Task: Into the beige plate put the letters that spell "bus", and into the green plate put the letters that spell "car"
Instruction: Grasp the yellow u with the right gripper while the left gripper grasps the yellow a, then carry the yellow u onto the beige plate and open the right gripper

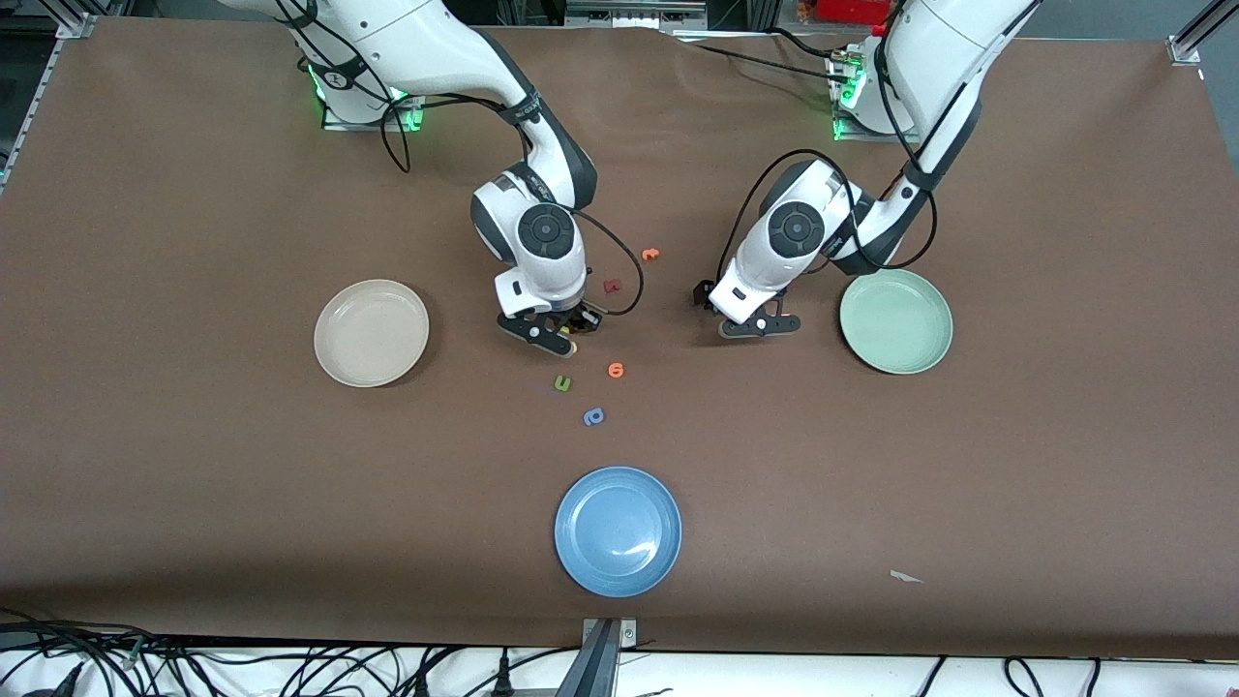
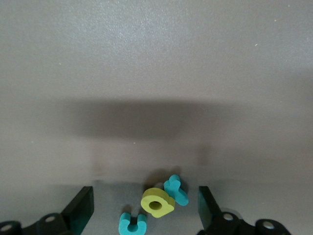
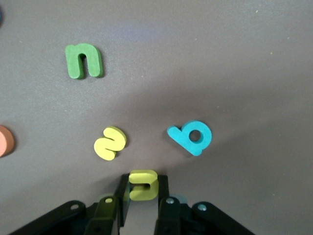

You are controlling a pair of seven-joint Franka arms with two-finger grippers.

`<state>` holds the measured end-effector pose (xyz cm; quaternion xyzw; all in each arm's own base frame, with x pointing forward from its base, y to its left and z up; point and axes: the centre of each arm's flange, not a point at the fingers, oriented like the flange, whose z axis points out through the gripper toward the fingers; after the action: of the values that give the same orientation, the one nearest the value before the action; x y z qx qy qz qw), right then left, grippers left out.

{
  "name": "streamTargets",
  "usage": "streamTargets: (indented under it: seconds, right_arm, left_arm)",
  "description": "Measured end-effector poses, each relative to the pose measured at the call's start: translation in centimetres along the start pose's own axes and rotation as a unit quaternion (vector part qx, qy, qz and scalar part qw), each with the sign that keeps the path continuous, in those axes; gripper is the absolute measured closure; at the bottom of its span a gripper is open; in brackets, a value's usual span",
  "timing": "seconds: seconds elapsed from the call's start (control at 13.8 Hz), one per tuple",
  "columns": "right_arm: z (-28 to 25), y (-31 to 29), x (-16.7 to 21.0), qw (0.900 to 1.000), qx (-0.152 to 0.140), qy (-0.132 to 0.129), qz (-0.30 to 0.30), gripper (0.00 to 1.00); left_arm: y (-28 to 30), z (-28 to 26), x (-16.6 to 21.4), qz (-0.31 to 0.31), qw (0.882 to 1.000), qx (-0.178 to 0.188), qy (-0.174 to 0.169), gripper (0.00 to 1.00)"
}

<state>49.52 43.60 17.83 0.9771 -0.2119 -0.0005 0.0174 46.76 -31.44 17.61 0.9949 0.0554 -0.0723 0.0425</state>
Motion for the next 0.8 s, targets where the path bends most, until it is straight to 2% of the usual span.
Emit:
streamTargets:
  seconds: [0.29,0.36,0.44,0.51,0.73,0.8]
  right_arm:
    - [-1.0,-0.3,0.4,1.0,0.007,0.004,0.002,0.74]
    - [-2.0,-0.1,1.0,1.0,0.004,0.005,0.006,0.74]
    - [-3.5,0.5,2.0,1.0,-0.008,0.004,0.011,0.74]
    - [-5.4,1.5,3.4,1.0,-0.019,0.002,0.01,0.74]
    - [-10.3,5.6,7.8,0.998,-0.05,-0.017,-0.036,0.74]
    - [-11.3,7.3,9.3,0.997,-0.056,-0.02,-0.052,0.74]
  left_arm:
    - [0.6,0.1,-0.4,-0.003,1.0,0.001,0.001,0.21]
    - [0.9,0.1,-0.7,-0.005,1.0,0.002,0.001,0.21]
    - [1.3,0.2,-1.0,-0.005,1.0,0.002,0.001,0.28]
    - [1.5,0.3,-1.3,-0.004,1.0,0.003,0.0,0.3]
    - [1.8,0.3,-1.5,-0.003,1.0,0.003,0.0,0.35]
    - [1.8,0.3,-1.5,-0.003,1.0,0.003,0.0,0.41]
